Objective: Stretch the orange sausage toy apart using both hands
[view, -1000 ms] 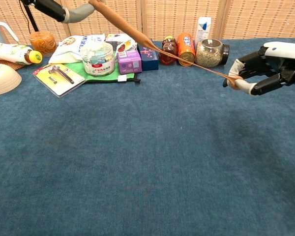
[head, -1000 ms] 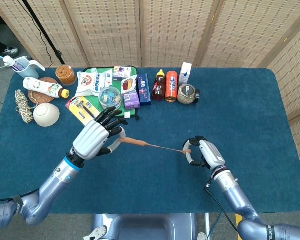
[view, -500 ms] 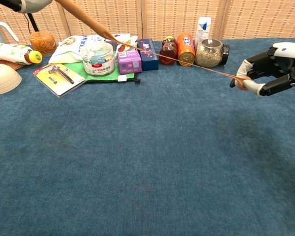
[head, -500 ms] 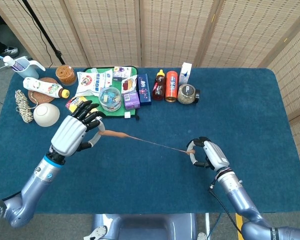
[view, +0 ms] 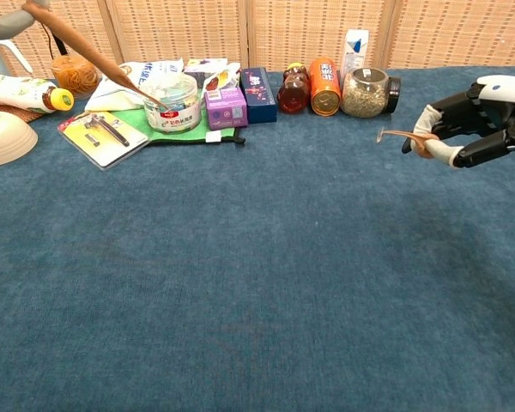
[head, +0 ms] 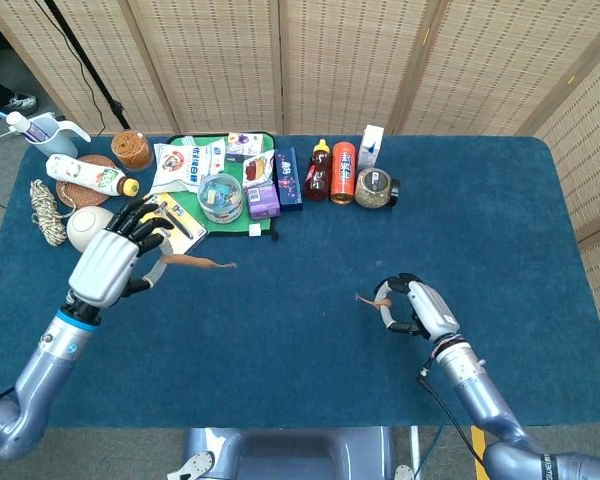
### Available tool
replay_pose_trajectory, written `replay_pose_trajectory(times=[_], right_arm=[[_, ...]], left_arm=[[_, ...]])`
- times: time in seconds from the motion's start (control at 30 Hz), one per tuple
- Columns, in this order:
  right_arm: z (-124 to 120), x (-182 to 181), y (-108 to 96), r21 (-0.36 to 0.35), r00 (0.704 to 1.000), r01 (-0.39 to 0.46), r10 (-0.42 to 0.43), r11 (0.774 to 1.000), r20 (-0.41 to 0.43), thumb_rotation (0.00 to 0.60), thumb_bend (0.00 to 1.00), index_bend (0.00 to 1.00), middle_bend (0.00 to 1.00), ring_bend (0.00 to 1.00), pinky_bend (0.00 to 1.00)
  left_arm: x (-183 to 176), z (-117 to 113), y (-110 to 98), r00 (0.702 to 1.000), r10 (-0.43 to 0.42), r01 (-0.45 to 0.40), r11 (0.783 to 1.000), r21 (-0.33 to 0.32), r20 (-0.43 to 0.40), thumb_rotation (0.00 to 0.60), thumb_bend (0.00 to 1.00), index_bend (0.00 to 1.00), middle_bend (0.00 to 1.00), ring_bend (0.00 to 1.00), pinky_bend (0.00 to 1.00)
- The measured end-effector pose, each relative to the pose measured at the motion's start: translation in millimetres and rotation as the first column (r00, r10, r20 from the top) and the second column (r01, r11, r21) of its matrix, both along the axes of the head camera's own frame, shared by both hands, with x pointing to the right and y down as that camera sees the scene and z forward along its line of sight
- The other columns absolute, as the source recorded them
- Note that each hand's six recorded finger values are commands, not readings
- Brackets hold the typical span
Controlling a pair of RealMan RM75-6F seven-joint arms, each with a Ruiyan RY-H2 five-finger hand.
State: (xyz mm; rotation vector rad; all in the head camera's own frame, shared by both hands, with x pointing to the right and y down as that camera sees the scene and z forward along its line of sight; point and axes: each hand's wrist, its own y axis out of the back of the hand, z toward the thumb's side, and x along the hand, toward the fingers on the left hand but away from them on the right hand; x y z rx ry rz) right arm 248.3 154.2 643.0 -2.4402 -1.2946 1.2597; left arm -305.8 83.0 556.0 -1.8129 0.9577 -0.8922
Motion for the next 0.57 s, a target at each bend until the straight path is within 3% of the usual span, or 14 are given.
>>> replay_pose_trajectory(times=[0.2, 0.57], right_arm=[[0.4, 1.5, 0.8, 0.0, 1.0, -0.002, 0.002, 1.0, -0.003, 0.6, 0.57, 0.73, 0.36, 0.29, 0.09], [0.7, 1.3, 0.9, 0.0, 1.0, -0.001, 0.001, 1.0, -0.004, 0.6, 0.57, 0.73, 0.36, 0.29, 0.09]], left_arm=[[-24.6, 5.0, -3.6, 0.998, -0.051, 0.051, 0.999, -0.003, 0.047, 0.6, 0.4, 0.87, 0.33, 0.14, 0.1], [-27.8, 3.7, 0.4, 0.997, -0.07, 0.07, 0.997, -0.03, -0.011, 0.6, 0.4, 0.84, 0.33, 0.14, 0.1]])
